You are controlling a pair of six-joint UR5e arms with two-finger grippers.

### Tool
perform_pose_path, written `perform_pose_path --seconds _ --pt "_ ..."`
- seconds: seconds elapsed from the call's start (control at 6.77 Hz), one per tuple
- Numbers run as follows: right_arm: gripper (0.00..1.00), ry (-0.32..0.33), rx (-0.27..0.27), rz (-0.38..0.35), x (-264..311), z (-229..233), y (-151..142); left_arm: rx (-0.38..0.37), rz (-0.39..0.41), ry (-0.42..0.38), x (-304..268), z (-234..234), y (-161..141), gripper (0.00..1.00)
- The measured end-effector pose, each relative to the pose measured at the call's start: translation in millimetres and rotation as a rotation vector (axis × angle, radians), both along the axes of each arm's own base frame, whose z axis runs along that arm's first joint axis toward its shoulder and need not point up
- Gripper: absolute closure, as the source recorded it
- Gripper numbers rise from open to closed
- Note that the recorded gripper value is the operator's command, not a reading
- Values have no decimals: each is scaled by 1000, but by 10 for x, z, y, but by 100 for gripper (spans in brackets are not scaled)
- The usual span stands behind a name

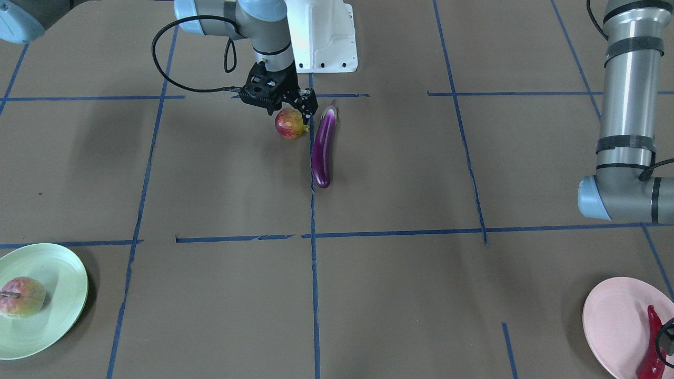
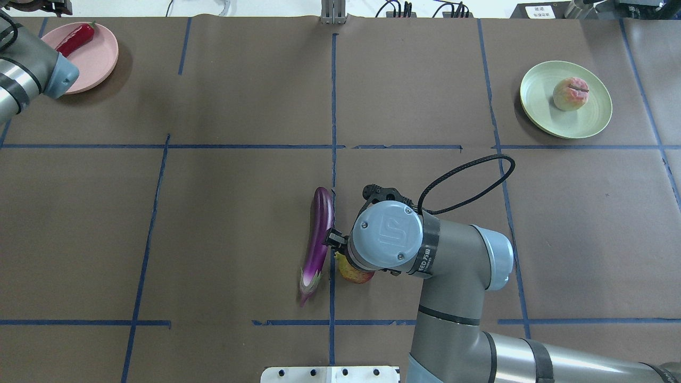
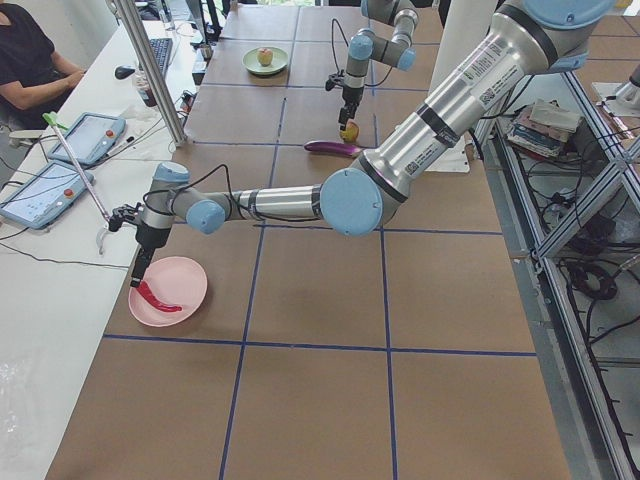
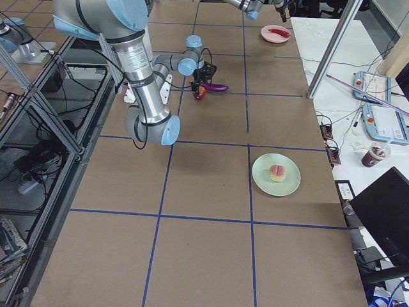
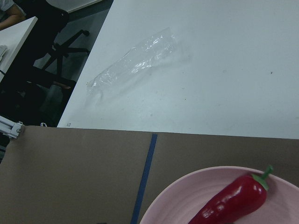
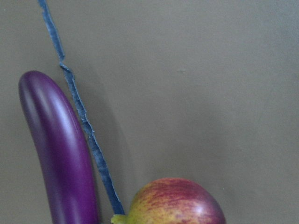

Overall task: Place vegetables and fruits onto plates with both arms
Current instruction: 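Grasp the pomegranate with the right gripper while the left releases the chili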

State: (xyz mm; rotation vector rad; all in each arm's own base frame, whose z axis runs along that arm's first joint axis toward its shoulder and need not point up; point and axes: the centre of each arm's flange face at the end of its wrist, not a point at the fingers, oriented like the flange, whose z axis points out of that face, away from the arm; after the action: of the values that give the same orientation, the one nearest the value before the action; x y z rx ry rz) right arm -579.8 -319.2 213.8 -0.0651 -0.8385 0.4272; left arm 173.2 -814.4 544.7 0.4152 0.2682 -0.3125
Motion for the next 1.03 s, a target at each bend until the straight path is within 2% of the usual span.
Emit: perform_pose_path --seconds 0.15,0.3,0.59,0.89,1.03 --pt "58 13 -3 1 -100 13 -33 5 -2 14 9 -65 -16 0" --pt "97 16 -8 6 -151 1 -52 14 2 70 59 -227 -21 0" --pt "100 11 -23 20 -165 -49 -65 -4 22 286 269 -687 81 0" --pt "100 -1 -36 32 14 -112 -173 -59 16 501 644 -1119 324 0" --pt "100 0 -51 42 205 -157 -287 -81 9 566 922 -1307 474 0"
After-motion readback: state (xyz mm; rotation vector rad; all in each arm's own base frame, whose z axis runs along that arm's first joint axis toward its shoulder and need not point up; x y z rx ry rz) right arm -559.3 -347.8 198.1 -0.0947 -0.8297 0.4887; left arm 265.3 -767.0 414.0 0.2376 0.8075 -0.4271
